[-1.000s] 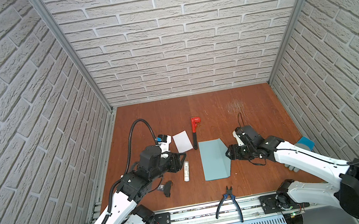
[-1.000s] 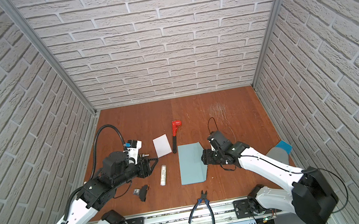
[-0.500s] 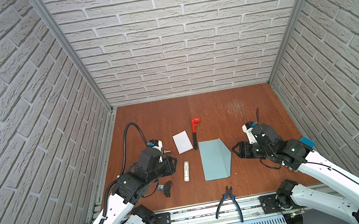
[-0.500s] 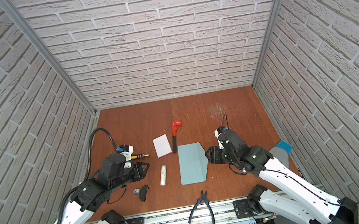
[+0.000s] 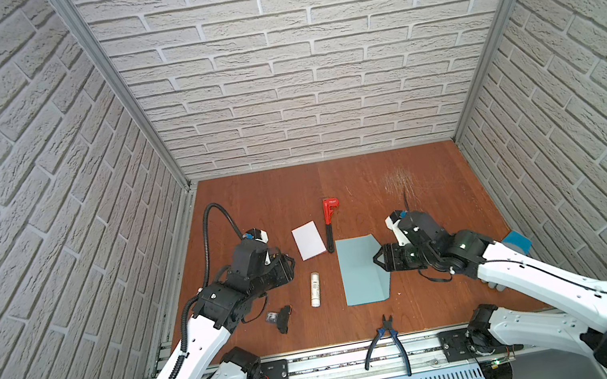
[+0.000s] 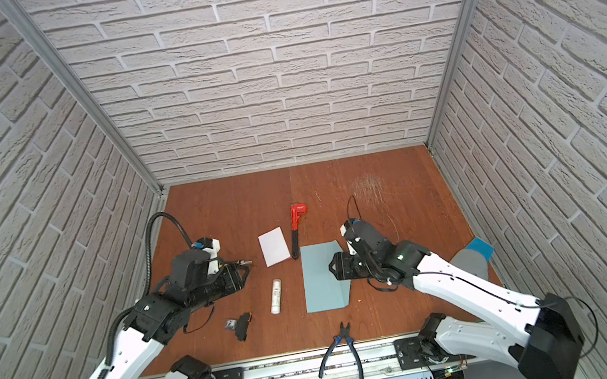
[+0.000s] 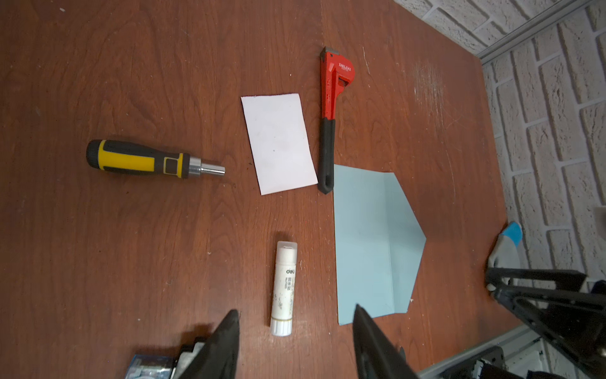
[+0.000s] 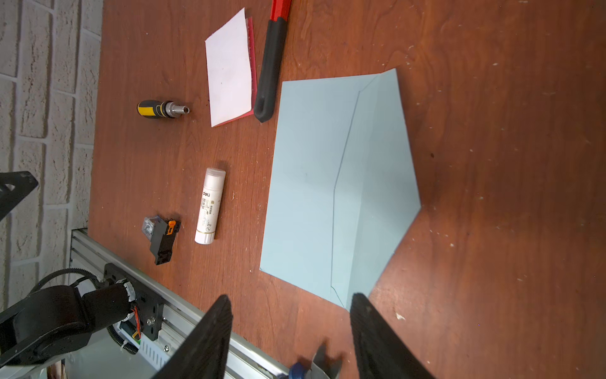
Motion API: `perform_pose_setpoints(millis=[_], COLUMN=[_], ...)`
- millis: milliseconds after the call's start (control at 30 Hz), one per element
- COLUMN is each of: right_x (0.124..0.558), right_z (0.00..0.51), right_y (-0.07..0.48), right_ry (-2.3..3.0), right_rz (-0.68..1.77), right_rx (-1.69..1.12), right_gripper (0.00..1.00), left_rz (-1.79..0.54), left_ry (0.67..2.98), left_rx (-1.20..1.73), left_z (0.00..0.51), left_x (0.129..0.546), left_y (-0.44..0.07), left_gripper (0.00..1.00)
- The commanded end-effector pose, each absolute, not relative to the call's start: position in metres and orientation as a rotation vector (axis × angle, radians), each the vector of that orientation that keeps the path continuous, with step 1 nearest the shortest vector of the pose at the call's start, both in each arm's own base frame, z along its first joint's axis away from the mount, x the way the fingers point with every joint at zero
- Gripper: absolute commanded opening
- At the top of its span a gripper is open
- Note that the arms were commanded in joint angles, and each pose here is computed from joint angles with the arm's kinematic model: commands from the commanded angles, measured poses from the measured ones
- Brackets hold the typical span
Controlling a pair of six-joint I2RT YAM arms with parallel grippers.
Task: Place the letter into the envelope and seal it
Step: 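Release the envelope and lift the right gripper away from it, then move the right gripper over the folded letter beside the wrench and lower it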
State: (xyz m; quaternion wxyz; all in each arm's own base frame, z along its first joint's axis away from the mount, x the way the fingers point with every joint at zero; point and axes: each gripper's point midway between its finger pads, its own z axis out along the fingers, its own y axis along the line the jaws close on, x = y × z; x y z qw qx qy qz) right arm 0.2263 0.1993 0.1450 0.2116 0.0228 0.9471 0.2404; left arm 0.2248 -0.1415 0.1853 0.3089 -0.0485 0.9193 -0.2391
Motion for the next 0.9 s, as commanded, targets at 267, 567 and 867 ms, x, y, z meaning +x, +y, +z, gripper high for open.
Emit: perform_pose_setpoints(millis=[267, 567, 867], right_x=[0.297, 0.345, 0.399], right_z=[0.173, 0.146, 0.099], right_y=[0.283, 0.332, 0.346], right_ry=[2.531, 2.562, 2.628], right_rz=[0.8, 0.845, 0.88], right_rx=[-0.013, -0.057, -0.031], right_gripper=[0.6, 0.6, 0.6], left_rz=[-0.796, -0.803, -0.842], left_ry=[2.348, 2.352, 2.328], left_rx=[-0.03, -0.107, -0.168], left_z=[0.184, 0.164, 0.158], left_x=[0.249, 0.256, 0.268], left_y=[-0.147, -0.135, -0.133], left_gripper=[0.57, 0.57, 0.58])
